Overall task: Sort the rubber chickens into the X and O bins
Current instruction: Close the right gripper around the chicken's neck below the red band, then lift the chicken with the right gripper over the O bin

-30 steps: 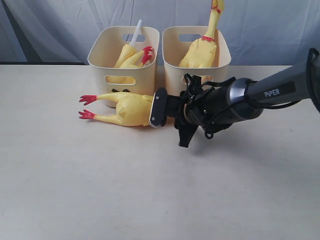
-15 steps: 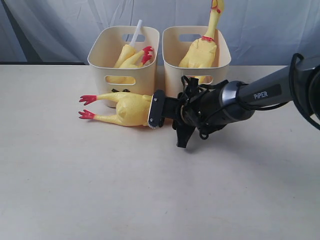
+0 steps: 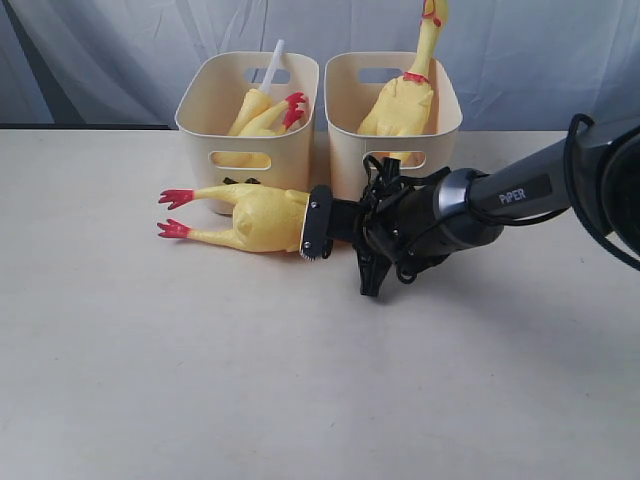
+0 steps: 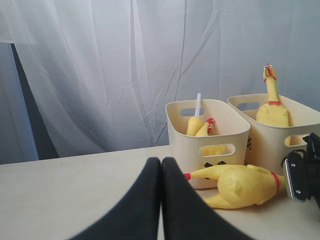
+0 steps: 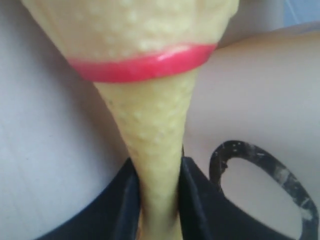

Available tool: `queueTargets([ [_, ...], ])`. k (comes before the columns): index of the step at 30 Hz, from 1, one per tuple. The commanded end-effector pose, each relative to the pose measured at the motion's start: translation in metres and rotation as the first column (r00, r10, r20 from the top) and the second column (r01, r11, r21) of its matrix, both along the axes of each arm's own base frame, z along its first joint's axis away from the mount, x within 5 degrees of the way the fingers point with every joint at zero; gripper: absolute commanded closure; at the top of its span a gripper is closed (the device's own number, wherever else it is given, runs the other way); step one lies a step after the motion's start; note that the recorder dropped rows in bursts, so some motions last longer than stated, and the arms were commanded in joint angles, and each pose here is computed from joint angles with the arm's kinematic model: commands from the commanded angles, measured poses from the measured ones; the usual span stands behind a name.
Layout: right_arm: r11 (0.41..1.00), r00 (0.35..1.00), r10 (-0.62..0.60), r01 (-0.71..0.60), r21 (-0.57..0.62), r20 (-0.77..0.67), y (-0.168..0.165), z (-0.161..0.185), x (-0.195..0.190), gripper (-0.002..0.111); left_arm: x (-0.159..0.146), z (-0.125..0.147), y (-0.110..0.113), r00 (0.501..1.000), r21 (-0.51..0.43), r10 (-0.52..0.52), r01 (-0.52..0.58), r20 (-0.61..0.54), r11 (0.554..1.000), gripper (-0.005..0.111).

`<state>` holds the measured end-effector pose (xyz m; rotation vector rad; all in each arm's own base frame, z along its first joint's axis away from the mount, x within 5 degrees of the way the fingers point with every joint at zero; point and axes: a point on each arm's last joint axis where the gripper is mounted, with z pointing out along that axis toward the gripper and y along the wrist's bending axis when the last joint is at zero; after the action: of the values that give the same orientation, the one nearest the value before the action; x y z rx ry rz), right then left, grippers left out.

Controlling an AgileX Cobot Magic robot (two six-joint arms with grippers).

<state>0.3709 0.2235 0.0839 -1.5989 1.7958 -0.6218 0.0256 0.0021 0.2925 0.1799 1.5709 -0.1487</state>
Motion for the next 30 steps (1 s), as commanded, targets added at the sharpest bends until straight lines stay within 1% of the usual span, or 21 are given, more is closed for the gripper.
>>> queueTargets([
  [1, 1.0, 1.0, -0.01, 0.01, 0.001, -0.011, -0.001, -0.005, 0.0, 0.099, 0.0, -0.001, 0.0, 1.0, -0.008, -0.007, 0.007, 0.005, 1.0, 0.107],
  [4, 1.0, 1.0, -0.011, 0.011, 0.0, -0.01, -0.001, -0.005, 0.0, 0.108, 0.0, -0.001, 0.0, 1.0, -0.008, -0.007, 0.007, 0.005, 1.0, 0.107],
  [5, 1.0, 1.0, -0.011, 0.011, 0.0, -0.01, -0.001, -0.005, 0.0, 0.109, 0.0, -0.001, 0.0, 1.0, -0.008, -0.007, 0.007, 0.005, 1.0, 0.107],
  [16, 0.999, 0.998, -0.041, 0.042, -0.02, 0.036, -0.003, 0.004, 0.002, 0.109, 0.0, -0.001, 0.0, 1.0, -0.008, -0.007, 0.007, 0.005, 1.0, 0.107],
  [24, 0.999, 0.998, 0.032, -0.032, -0.002, 0.052, 0.024, 0.016, -0.014, 0.109, 0.0, -0.001, 0.0, 1.0, -0.008, -0.007, 0.007, 0.005, 1.0, 0.107],
  [28, 0.998, 0.998, 0.055, -0.054, -0.026, 0.042, 0.037, 0.017, -0.027, 0.109, 0.0, -0.001, 0.0, 1.0, -0.008, -0.007, 0.007, 0.005, 1.0, 0.107],
  [30, 0.998, 0.999, 0.04, -0.039, -0.04, 0.037, 0.04, 0.02, -0.033, 0.109, 0.0, -0.001, 0.0, 1.0, -0.008, -0.007, 0.007, 0.005, 1.0, 0.107],
])
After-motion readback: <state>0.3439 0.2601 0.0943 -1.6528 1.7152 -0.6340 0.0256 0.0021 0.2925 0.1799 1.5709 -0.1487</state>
